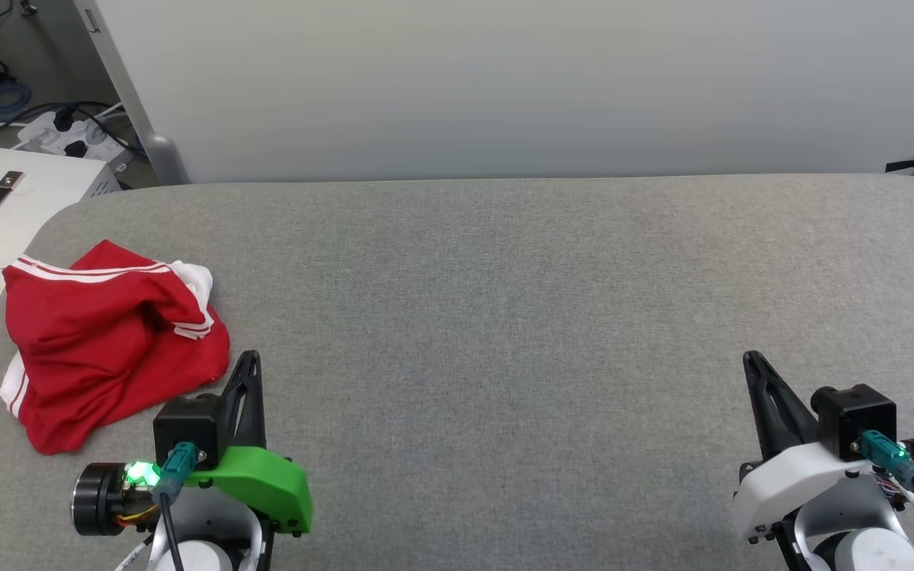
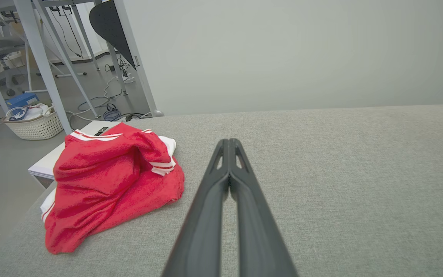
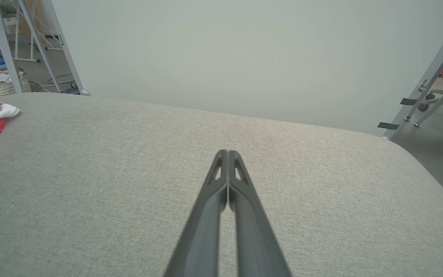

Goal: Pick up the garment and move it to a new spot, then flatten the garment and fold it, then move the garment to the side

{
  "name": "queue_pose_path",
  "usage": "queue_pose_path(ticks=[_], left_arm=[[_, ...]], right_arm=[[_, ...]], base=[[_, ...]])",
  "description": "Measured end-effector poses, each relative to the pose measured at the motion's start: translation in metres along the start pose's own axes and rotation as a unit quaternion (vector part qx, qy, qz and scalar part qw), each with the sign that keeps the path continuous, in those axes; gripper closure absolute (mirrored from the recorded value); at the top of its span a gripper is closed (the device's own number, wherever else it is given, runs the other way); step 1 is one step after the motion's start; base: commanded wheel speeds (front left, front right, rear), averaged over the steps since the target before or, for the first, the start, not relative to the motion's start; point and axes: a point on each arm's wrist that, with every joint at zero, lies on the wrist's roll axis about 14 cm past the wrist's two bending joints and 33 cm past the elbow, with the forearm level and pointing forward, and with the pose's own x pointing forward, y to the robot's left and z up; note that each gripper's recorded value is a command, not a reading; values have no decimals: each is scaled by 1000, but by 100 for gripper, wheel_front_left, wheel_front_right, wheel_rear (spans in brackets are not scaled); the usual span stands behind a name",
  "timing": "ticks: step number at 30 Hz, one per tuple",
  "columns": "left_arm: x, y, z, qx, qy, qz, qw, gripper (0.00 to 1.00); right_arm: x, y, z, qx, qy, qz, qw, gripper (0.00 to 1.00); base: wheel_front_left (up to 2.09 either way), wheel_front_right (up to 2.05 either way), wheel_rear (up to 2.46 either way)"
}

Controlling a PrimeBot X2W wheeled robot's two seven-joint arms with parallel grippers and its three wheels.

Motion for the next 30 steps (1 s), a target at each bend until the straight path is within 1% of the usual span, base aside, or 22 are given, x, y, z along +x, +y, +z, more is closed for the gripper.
queue_pose_path(ticks=[30], left_arm=[[0,0,0,0,0,0,1000,100]], right_arm=[[0,0,0,0,0,0,1000,100]], base=[[0,0,0]])
